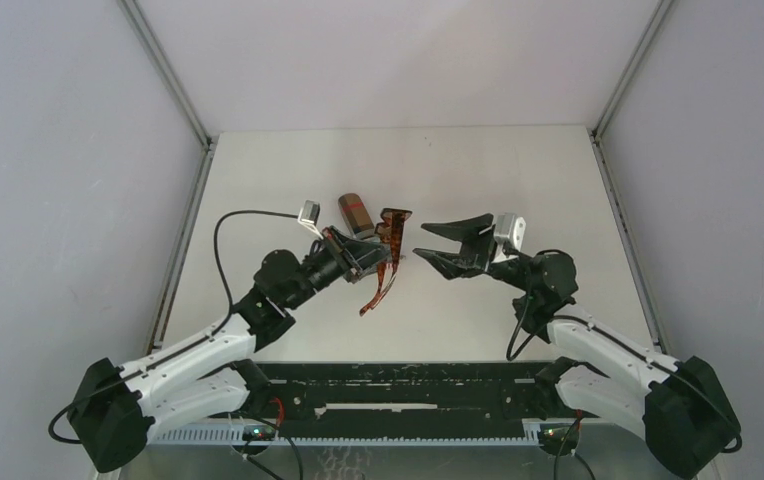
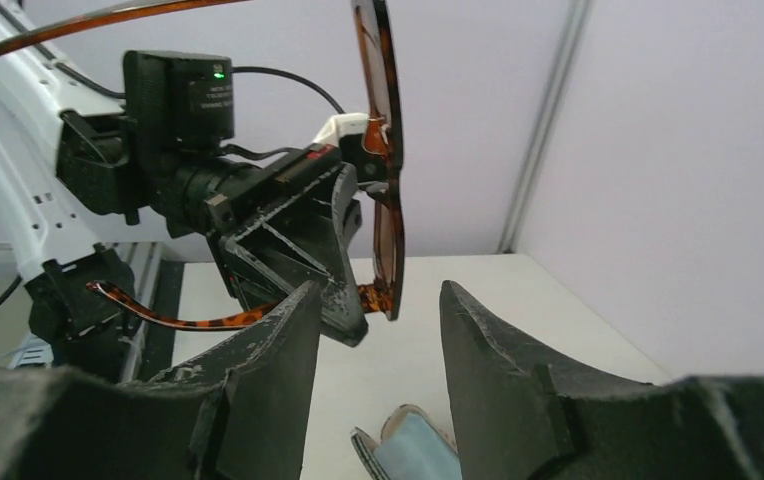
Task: Organize the sunglasses
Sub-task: Fold the sunglasses.
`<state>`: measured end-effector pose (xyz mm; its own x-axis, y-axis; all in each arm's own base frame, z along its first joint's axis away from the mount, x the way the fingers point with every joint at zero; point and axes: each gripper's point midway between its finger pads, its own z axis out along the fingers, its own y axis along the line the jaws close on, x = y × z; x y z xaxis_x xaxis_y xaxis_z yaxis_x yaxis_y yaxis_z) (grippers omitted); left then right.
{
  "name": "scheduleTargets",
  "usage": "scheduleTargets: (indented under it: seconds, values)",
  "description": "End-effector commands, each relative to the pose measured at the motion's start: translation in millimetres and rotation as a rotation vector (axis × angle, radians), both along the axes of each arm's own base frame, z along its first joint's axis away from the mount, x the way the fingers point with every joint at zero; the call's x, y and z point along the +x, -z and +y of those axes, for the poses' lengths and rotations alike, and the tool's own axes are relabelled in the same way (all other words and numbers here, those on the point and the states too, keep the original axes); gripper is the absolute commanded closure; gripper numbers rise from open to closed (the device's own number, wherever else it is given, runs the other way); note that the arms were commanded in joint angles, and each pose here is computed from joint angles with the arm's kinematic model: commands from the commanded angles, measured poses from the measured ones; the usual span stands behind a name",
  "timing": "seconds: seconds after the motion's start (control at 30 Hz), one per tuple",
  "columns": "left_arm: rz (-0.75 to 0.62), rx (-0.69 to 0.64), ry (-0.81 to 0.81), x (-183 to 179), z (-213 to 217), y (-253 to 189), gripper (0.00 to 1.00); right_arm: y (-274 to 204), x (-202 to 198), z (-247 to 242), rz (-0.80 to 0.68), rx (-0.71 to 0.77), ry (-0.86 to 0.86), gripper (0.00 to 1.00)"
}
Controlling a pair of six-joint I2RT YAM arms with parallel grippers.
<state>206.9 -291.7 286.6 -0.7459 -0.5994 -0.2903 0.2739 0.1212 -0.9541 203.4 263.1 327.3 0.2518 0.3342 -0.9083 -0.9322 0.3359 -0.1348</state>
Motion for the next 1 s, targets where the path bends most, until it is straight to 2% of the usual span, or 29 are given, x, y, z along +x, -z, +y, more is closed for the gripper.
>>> scheduleTargets:
  seconds: [0.0,0.5,0.97]
  values:
    - [-0.021,-0.098,0.049,-6.5,-2.8,-16.8,1.00,-27.1,-14.4,11.4,-0.074,0.027,-0.118,0.54]
    - [-0.015,-0.079,0.074,-8.3,-7.0,-8.7,1.00,-41.4,-2.8,28.6,-0.080,0.040,-0.153,0.59]
    - [-0.027,-0.084,0.088,-11.5,-7.0,-11.7,1.00,-43.5,-5.7,40.5,-0.066,0.012,-0.227,0.73]
